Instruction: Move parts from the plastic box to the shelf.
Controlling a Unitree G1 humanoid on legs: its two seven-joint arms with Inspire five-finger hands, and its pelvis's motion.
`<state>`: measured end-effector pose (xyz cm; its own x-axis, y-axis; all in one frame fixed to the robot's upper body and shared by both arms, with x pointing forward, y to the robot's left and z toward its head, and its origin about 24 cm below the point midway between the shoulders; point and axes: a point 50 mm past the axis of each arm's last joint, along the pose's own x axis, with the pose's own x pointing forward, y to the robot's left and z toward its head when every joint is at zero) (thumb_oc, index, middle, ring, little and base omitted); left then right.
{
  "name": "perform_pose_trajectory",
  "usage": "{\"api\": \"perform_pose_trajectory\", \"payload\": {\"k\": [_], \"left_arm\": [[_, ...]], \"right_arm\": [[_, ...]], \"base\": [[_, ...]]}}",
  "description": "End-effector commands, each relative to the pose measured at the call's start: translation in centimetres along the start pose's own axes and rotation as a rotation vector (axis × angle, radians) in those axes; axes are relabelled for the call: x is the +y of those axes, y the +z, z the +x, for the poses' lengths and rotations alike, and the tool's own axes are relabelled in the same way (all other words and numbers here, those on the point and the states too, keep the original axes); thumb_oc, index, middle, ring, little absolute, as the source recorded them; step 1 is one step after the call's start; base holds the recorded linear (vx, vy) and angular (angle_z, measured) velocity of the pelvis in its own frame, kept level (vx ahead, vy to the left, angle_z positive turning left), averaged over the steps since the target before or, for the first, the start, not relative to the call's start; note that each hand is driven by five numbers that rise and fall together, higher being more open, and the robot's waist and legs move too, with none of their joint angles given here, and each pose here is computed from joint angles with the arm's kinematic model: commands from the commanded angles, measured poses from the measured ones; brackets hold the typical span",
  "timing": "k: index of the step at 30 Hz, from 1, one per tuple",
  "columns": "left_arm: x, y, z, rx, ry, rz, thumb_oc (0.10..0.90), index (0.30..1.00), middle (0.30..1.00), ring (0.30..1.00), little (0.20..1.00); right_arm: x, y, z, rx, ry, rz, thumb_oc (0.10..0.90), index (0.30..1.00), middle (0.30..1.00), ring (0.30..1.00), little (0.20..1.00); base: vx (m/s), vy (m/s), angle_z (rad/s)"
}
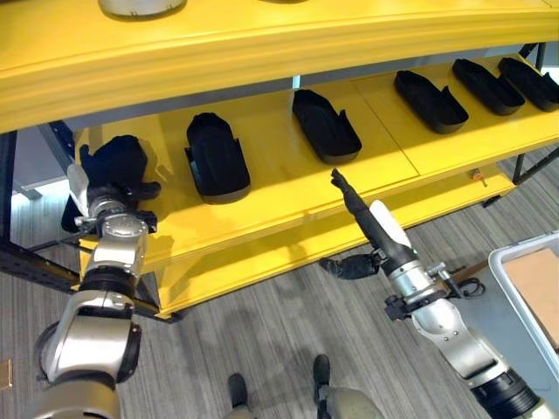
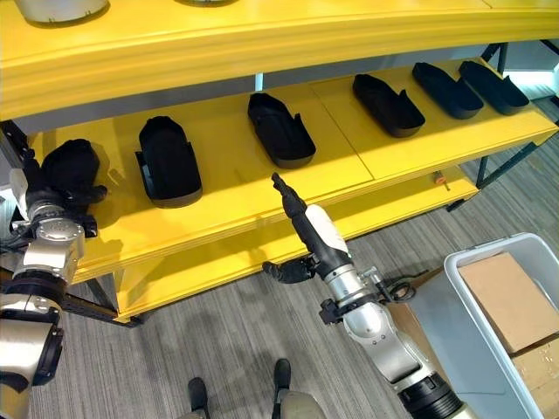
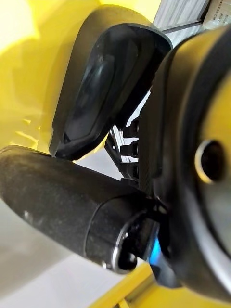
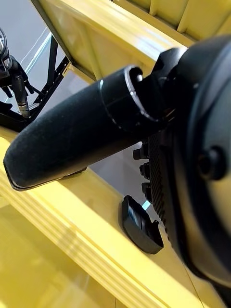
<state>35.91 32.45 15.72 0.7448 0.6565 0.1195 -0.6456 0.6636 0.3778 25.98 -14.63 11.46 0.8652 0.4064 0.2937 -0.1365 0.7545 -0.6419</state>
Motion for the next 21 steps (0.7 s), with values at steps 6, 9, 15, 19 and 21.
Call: {"api": "perform_pose_trajectory", "payload": {"k": [6, 9, 15, 19, 21], "left_arm": [[0.8, 4.4, -1.5, -0.369, 0.037, 0.053, 0.900, 1.000, 1.000, 1.000, 1.000], [1.2, 4.2, -2.5, -0.441, 0.032, 0.096, 0.900, 1.000, 1.000, 1.000, 1.000], [1.8, 3.1, -5.0, -0.541, 0.012, 0.156, 0.900, 1.000, 1.000, 1.000, 1.000], [2.3, 2.1, -6.5, -0.571, -0.031, 0.185, 0.900, 1.000, 1.000, 1.000, 1.000], [2.5, 1.3, -7.2, -0.569, -0.059, 0.191, 0.900, 1.000, 1.000, 1.000, 1.000]], "right_arm": [[-2.8, 2.1, 0.6, -0.133, -0.125, 0.011, 0.900, 1.000, 1.000, 1.000, 1.000], [-3.0, 2.1, 0.6, -0.133, -0.133, 0.010, 0.900, 1.000, 1.000, 1.000, 1.000], [-3.2, 1.9, 0.7, -0.128, -0.147, 0.003, 0.900, 1.000, 1.000, 1.000, 1.000], [-3.3, 1.9, 0.6, -0.126, -0.151, 0.010, 0.900, 1.000, 1.000, 1.000, 1.000], [-3.4, 1.8, 0.5, -0.119, -0.153, 0.011, 0.900, 1.000, 1.000, 1.000, 1.000]], "base": [[0.00, 0.000, 0.00], [0.00, 0.000, 0.00], [0.00, 0.000, 0.00], [0.00, 0.000, 0.00], [0.00, 0.000, 0.00]]}}
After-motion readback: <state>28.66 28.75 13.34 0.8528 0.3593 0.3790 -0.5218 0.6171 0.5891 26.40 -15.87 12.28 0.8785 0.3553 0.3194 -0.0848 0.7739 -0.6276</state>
